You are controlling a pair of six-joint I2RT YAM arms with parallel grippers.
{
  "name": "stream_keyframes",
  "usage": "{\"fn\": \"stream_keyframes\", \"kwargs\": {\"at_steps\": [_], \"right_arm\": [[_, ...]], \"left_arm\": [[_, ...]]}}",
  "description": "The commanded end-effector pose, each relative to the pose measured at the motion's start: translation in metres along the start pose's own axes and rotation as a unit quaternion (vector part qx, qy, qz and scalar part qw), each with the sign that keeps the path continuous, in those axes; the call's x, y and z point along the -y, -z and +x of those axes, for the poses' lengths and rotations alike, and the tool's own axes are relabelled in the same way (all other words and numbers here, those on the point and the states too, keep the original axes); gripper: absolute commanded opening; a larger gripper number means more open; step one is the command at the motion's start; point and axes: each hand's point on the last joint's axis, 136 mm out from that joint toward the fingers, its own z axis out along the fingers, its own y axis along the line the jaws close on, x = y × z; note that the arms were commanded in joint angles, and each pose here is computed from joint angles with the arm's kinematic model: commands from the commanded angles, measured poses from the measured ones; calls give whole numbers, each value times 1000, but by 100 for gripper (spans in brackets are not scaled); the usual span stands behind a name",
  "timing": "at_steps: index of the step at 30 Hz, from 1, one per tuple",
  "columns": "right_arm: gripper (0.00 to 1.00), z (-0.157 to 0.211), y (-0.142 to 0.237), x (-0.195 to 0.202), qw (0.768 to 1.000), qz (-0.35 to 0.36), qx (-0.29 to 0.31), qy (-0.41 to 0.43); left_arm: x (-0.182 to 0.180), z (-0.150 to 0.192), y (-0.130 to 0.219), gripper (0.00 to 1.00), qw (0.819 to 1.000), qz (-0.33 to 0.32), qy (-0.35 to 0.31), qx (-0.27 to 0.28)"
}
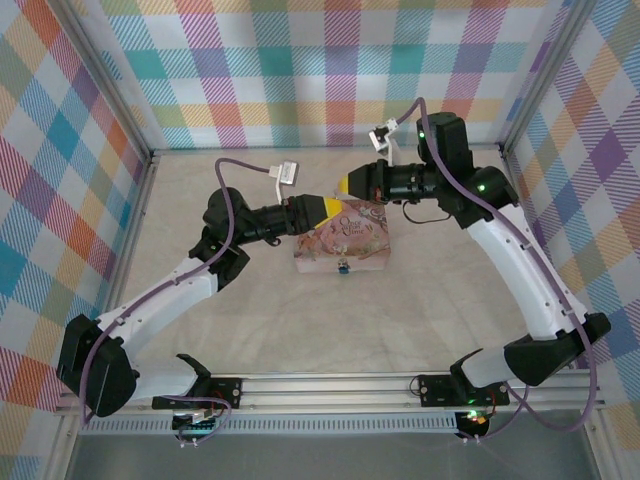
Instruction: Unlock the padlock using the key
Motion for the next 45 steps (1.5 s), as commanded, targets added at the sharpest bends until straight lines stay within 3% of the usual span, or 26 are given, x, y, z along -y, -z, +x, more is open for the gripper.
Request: {"fn": "stream_keyframes", "kwargs": {"at_steps": [1,4,8,15,22,35,40,43,45], "right_arm": [[0,-1,10,-6,1000,-6,14,12],[0,0,10,-6,1000,-7,13,10],[0,1,12,-6,1000,-7,14,10],[0,3,15,-5,1000,-4,16,12],[0,4,19,-5,1000,-4,20,12],[0,7,17,-4,1000,-10,15,7],[0,10,19,4,1000,5,21,9],[8,13,26,18,999,22,36,4],[22,17,34,34,998,43,53,-4]], "left_arm": [[10,2,4,51,1000,8,-19,4],[10,2,4,36,1000,8,-19,4],[10,1,3,29,1000,5,-19,4],[5,2,6,23,1000,-9,-17,7],[-2,-1,14,27,999,-23,-13,20],[2,-4,12,0,1000,-11,-17,19],[-6,-1,15,0,999,-37,-17,14],[-18,4,18,0,997,-79,-20,0],[-24,8,21,0,993,-112,-26,-17]]}}
